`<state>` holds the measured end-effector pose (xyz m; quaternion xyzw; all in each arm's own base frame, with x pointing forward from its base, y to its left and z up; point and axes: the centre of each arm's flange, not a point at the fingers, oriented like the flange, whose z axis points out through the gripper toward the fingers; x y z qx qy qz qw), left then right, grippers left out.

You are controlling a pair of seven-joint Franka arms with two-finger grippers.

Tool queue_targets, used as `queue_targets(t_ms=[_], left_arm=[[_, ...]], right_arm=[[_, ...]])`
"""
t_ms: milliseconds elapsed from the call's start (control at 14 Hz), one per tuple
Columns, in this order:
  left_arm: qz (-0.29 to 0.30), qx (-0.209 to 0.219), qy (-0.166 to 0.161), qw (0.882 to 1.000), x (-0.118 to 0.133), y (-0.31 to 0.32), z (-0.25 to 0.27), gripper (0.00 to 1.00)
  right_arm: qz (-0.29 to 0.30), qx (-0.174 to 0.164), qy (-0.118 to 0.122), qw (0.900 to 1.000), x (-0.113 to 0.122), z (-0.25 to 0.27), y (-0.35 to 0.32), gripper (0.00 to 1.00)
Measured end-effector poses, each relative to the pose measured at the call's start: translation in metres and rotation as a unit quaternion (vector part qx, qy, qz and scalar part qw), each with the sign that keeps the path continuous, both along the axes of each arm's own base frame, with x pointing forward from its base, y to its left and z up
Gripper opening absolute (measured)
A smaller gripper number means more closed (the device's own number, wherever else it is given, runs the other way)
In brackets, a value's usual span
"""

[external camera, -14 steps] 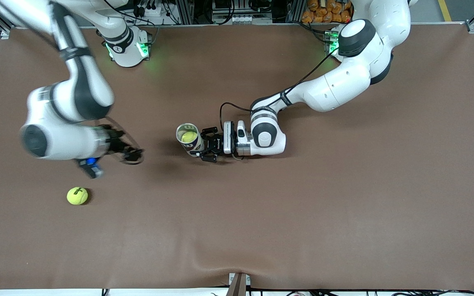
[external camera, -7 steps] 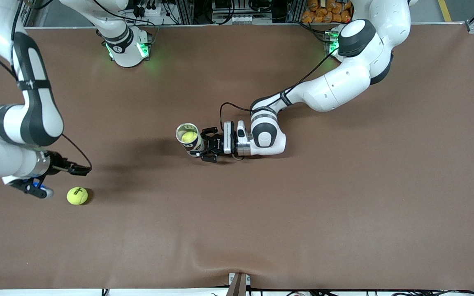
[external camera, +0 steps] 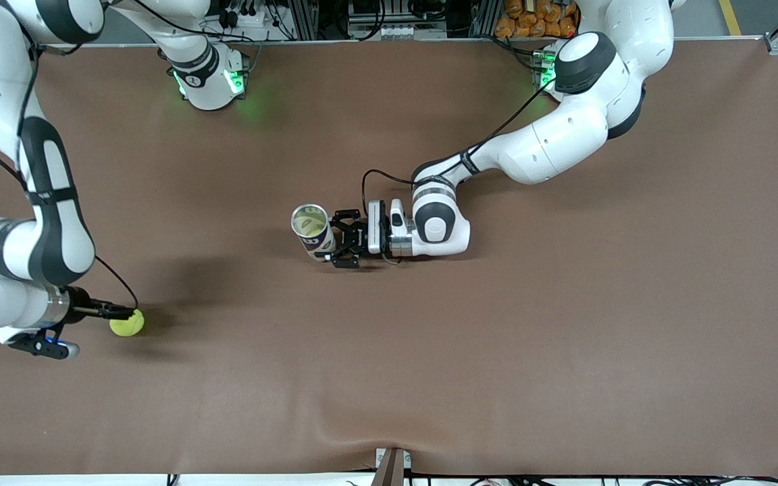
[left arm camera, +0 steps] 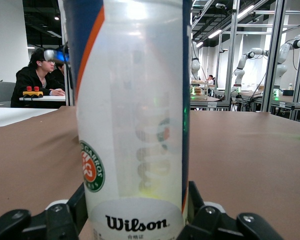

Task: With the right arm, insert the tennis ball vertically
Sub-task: 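Grasp the second yellow ball with the right gripper, then carry the second ball with the right gripper to the can's top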

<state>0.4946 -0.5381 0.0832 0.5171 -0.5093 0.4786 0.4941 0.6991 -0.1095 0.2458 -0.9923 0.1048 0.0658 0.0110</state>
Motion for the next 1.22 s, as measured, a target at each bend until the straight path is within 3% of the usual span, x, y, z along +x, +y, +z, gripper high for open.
queue_targets(t_ms=[644,1217], left_arm=[[0.001,0.000,0.000,1.000,0.001,0.001,0.000,0.71],[0.001,0.001,0.000,1.000,0.001,0.001,0.000,0.70]], right_arm=[[-0.005,-0.001,-0.022,1.000,0.005,-0.040,-0.014,1.00],[-0.012,0.002,-0.010,1.000,-0.001,-0.064,-0.023,0.97]])
